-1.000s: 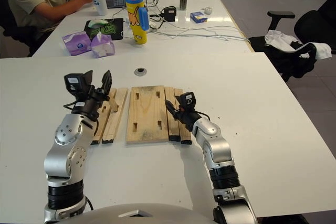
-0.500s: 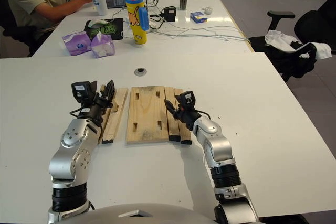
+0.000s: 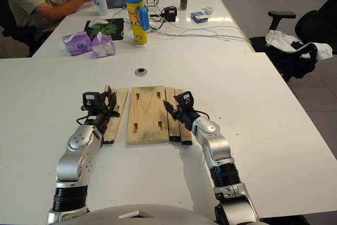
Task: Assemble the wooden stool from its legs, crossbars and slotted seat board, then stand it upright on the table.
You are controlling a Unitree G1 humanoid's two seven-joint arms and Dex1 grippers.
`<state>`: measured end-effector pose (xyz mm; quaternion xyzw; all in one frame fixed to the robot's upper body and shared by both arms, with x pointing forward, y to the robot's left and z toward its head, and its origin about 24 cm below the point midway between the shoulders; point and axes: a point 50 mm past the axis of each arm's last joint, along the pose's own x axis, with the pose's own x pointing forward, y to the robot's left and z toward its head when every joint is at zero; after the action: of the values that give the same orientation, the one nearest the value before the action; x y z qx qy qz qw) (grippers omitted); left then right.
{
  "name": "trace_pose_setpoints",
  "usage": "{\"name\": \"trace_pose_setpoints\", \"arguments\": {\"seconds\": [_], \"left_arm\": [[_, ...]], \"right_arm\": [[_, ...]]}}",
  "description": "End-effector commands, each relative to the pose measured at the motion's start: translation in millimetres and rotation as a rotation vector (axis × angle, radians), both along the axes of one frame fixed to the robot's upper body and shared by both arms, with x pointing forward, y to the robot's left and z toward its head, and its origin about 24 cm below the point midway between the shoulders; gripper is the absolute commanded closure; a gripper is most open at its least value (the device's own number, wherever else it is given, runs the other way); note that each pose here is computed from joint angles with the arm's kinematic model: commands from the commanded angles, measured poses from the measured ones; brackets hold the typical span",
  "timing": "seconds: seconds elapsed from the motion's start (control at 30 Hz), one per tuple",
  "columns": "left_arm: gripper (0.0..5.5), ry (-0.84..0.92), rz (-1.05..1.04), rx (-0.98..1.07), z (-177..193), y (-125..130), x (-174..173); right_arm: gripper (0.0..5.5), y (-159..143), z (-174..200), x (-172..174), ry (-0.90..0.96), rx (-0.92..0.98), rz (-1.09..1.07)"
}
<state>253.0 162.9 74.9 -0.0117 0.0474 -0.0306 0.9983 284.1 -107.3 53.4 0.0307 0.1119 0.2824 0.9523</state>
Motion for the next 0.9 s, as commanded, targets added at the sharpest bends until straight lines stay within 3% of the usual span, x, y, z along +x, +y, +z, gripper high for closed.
{"name": "trace_pose_setpoints", "arguments": {"seconds": [0.03, 0.13, 0.27, 0.53, 0.63, 0.73, 0.9], "left_arm": [[4.66, -0.013, -0.001, 0.024, 0, 2, 0], [5.05, -0.022, 0.001, 0.023, 1, 4, 0], [5.10, -0.083, 0.008, 0.004, 16, 8, 9], [5.10, -0.305, -0.119, -0.109, 90, 13, 38], [5.10, -0.319, -0.285, -0.220, 104, 3, 45], [5.10, -0.306, -0.535, -0.520, 120, -9, 46], [5.10, -0.255, -0.783, -0.730, 140, -11, 54]], "right_arm": [[2.96, -4, 7, 7, -0.041, -0.028, -0.047], [2.96, -3, 9, 7, -0.058, 0.014, -0.048], [2.38, -5, 11, 8, -0.043, 0.103, -0.042], [1.21, -21, 29, 15, -0.028, 0.361, 0.023], [0.69, -27, 47, 13, 0.099, 0.716, 0.202], [0.35, -45, 65, 11, 0.163, 0.971, 0.379], [0.35, -60, 83, 18, 0.213, 1.059, 0.491]]}}
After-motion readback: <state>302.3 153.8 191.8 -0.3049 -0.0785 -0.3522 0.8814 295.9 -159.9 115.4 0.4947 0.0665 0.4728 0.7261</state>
